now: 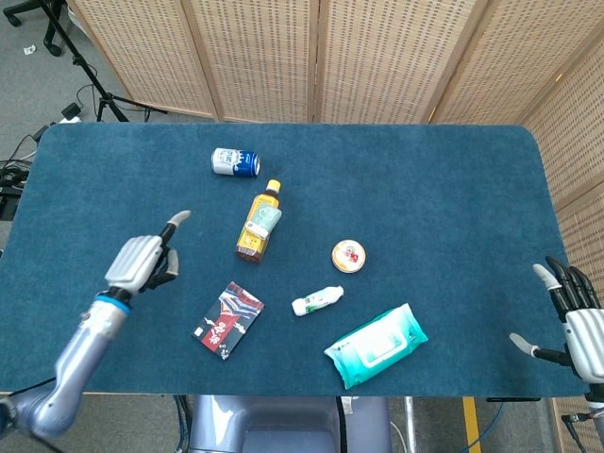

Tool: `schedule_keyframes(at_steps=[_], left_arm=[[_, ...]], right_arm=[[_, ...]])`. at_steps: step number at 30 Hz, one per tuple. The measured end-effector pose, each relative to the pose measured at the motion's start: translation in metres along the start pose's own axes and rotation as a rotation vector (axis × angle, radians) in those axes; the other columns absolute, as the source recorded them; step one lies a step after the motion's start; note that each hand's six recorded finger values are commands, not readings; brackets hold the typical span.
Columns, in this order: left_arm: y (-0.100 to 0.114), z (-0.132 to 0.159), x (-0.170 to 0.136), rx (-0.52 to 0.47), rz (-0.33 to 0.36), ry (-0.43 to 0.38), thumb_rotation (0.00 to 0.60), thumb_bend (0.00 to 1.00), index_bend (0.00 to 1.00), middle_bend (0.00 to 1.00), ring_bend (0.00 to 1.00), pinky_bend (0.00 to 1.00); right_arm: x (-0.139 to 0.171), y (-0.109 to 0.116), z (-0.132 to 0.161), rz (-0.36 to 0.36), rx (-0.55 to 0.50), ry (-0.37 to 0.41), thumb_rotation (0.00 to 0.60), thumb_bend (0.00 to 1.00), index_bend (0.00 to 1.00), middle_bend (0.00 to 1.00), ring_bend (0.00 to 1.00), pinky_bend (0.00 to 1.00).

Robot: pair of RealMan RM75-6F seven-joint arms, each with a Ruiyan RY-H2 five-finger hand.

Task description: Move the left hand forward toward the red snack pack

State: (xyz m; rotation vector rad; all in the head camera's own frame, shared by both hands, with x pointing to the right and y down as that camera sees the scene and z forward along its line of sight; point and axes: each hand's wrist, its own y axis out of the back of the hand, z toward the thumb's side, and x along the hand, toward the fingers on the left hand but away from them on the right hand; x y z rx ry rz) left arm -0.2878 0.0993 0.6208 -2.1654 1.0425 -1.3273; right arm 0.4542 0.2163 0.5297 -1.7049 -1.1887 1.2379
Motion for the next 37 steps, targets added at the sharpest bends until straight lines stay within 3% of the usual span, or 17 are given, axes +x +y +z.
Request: schedule_keyframes(at_steps=[7, 12, 24, 37], left_arm=[[-0.038, 0.048, 0.047, -0.036, -0.147, -0.009, 0.6, 1.0, 0.0, 0.95, 0.96, 0.99], [-0.056, 0.063, 0.066, -0.045, -0.199, -0.004, 0.6, 1.0, 0.0, 0.95, 0.96, 0.99], [-0.085, 0.078, 0.091, -0.027, -0.207, 0.028, 0.6, 1.0, 0.0, 0.95, 0.96, 0.99], [-0.086, 0.068, 0.093, -0.006, -0.166, 0.07, 0.6, 1.0, 0.0, 0.95, 0.96, 0.99]], right_arm=[[-0.003, 0.002, -0.006, 0.0, -0.017, -0.019, 0.6, 0.0, 0.0, 0.0, 0.0, 0.0], [-0.008, 0.001, -0.011, 0.014, -0.025, -0.034, 0.6, 0.0, 0.0, 0.0, 0.0, 0.0], [-0.009, 0.007, -0.016, 0.008, -0.056, -0.042, 0.6, 0.0, 0.0, 0.0, 0.0, 0.0], [-0.009, 0.009, -0.016, 0.006, -0.067, -0.038, 0.6, 0.0, 0.0, 0.0, 0.0, 0.0]])
